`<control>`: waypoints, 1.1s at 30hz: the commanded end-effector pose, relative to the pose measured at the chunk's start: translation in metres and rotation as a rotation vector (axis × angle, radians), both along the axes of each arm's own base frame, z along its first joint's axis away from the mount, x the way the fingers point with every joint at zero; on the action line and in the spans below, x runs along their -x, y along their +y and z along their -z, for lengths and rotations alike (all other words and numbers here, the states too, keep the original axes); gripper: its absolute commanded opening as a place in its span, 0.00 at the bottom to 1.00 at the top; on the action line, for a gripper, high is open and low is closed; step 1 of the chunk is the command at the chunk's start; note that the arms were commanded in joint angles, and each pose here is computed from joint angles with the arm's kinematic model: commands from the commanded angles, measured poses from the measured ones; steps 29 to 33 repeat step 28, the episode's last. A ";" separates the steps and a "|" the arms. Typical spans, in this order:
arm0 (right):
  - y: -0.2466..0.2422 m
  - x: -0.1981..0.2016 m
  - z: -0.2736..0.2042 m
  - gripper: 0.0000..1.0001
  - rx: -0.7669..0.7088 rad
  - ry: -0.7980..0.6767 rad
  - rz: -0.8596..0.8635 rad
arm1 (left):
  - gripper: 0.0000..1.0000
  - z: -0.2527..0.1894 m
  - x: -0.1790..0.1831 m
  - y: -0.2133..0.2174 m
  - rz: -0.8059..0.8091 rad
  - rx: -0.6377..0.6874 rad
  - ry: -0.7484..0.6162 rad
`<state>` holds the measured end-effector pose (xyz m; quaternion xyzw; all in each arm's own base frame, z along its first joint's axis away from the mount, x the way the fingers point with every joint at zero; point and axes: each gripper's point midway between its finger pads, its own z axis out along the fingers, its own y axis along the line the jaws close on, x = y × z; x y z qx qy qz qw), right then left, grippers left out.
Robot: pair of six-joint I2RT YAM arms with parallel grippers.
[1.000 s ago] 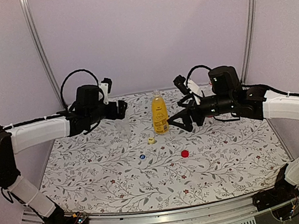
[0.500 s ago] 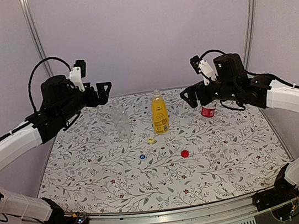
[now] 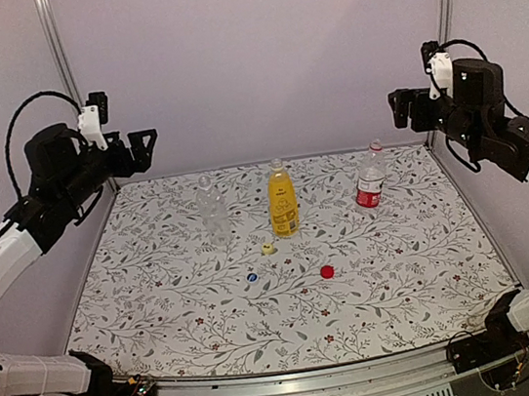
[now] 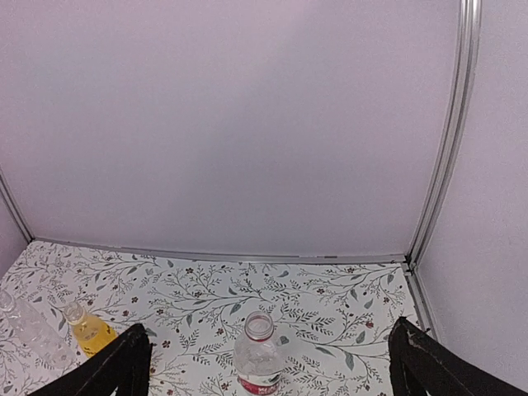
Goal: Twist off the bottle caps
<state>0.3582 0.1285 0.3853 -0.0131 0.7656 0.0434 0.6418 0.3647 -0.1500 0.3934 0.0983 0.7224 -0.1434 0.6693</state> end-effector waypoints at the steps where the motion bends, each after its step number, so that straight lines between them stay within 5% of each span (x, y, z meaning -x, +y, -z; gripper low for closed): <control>1: -0.015 0.012 -0.014 0.99 0.060 -0.067 0.024 | 1.00 0.010 0.013 0.006 0.023 -0.060 -0.029; 11: -0.023 0.043 -0.030 0.99 0.037 -0.195 -0.035 | 1.00 0.013 0.025 0.025 -0.041 -0.081 -0.098; 33: -0.015 0.030 -0.009 0.99 0.049 -0.152 -0.039 | 1.00 0.023 0.027 0.031 -0.062 -0.093 -0.091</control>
